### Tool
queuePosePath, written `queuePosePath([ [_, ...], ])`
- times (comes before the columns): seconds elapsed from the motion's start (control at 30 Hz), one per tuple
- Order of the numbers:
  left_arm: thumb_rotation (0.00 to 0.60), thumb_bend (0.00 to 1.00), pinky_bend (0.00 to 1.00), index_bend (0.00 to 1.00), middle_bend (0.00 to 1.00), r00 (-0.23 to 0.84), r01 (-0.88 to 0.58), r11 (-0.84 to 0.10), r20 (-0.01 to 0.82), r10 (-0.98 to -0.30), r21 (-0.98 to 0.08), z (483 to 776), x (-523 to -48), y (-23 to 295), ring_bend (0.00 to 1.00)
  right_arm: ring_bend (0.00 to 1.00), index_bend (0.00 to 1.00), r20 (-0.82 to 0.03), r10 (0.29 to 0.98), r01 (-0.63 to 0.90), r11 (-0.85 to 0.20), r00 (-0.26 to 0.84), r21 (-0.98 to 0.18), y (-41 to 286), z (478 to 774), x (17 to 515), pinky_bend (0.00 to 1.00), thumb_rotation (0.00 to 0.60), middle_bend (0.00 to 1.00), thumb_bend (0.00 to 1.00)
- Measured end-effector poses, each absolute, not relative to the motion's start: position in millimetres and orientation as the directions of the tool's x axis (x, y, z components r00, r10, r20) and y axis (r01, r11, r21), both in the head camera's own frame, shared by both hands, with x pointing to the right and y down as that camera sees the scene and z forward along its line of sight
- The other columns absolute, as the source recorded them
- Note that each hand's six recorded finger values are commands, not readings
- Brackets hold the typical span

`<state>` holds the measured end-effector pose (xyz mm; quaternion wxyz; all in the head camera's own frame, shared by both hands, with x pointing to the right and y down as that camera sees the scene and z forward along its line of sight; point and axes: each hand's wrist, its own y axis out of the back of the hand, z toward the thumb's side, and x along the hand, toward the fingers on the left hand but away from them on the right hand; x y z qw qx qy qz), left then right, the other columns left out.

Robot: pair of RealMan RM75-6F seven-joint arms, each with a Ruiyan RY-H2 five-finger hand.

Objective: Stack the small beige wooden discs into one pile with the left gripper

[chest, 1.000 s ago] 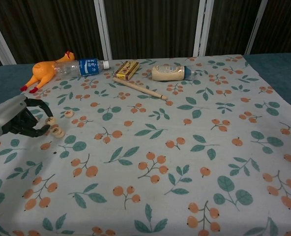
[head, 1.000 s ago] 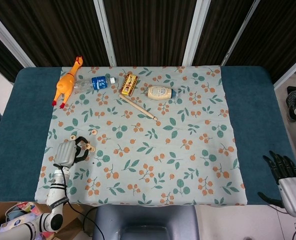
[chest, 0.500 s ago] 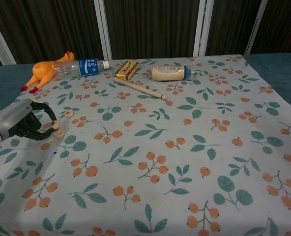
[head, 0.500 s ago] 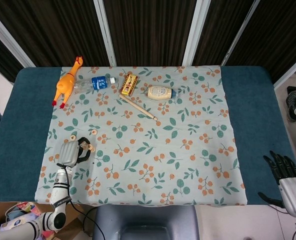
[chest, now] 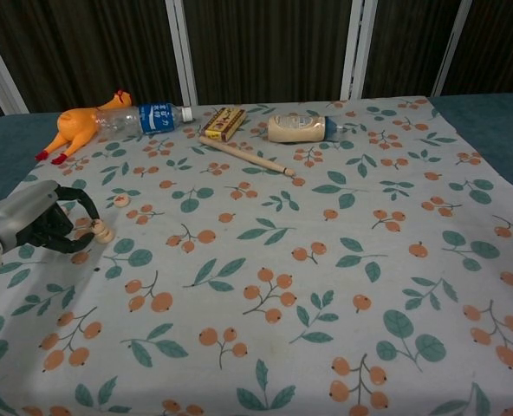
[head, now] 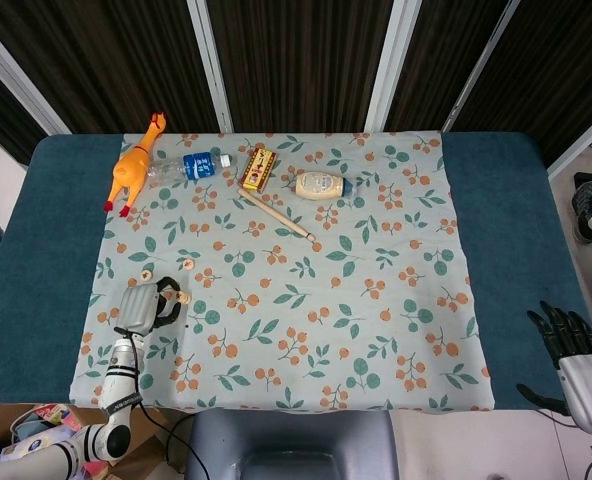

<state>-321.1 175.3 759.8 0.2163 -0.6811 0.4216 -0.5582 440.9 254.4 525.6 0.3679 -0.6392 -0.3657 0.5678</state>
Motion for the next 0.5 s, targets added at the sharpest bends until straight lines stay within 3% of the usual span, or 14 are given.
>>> queuePosePath([
  [0.5,0.6,0.4,1.0,0.37,1.0,0.04,-0.346,-0.545,0.568,-0.822,-0.764,755.4,-317.4,174.3,1.0,0.0,0.0,-0.456,0.886,0.048,-0.461,0.086,-0.886,254.2,525.8,440.9,0.0,0.6,0.0,0.16],
])
